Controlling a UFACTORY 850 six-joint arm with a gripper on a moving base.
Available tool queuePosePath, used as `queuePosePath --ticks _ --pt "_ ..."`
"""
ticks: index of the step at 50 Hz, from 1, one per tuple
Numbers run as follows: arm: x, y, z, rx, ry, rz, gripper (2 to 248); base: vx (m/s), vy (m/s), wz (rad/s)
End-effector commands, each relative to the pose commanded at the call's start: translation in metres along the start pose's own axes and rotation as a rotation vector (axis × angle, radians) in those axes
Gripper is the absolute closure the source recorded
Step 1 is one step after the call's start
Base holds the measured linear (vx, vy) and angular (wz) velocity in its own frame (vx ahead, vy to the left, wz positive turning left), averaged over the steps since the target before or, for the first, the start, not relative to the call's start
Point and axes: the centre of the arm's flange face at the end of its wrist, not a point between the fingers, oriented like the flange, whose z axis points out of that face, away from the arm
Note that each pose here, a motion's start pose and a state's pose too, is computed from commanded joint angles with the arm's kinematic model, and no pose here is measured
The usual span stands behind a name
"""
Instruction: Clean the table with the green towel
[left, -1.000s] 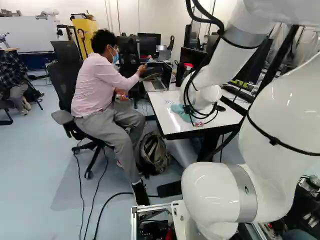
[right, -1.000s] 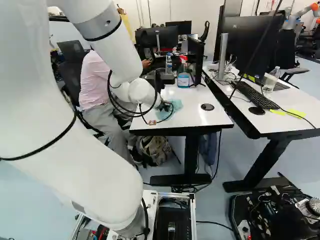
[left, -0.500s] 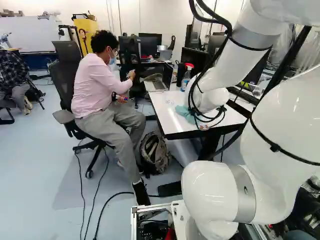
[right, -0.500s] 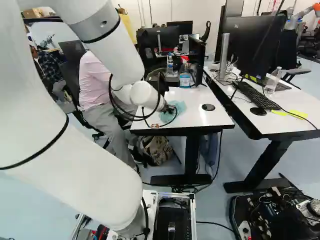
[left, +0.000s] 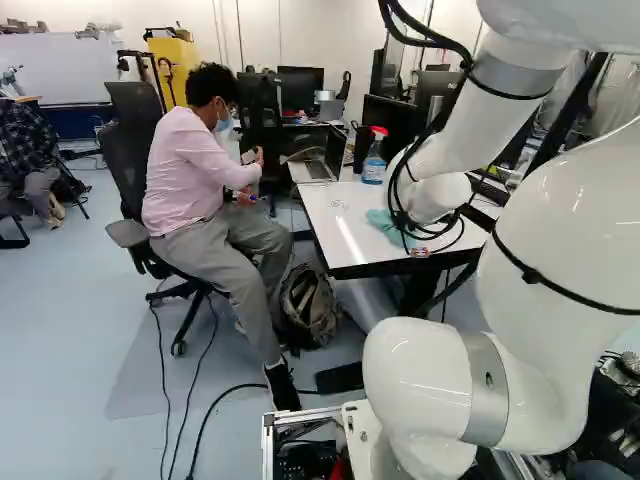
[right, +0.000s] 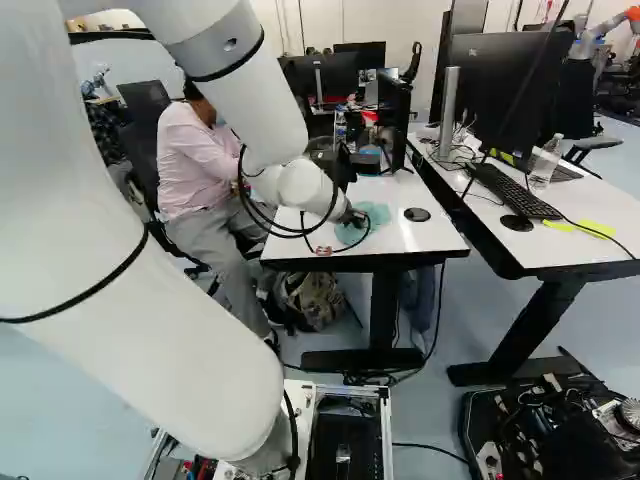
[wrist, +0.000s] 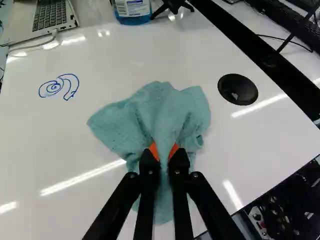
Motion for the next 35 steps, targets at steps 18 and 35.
queuePosePath --ticks 18,35 --pt "0.020 0.020 0.019 -0.034 0.000 0.034 213 0.000 0.000 0.000" --pt "0.023 0.021 0.018 -0.035 0.007 0.034 213 0.000 0.000 0.000"
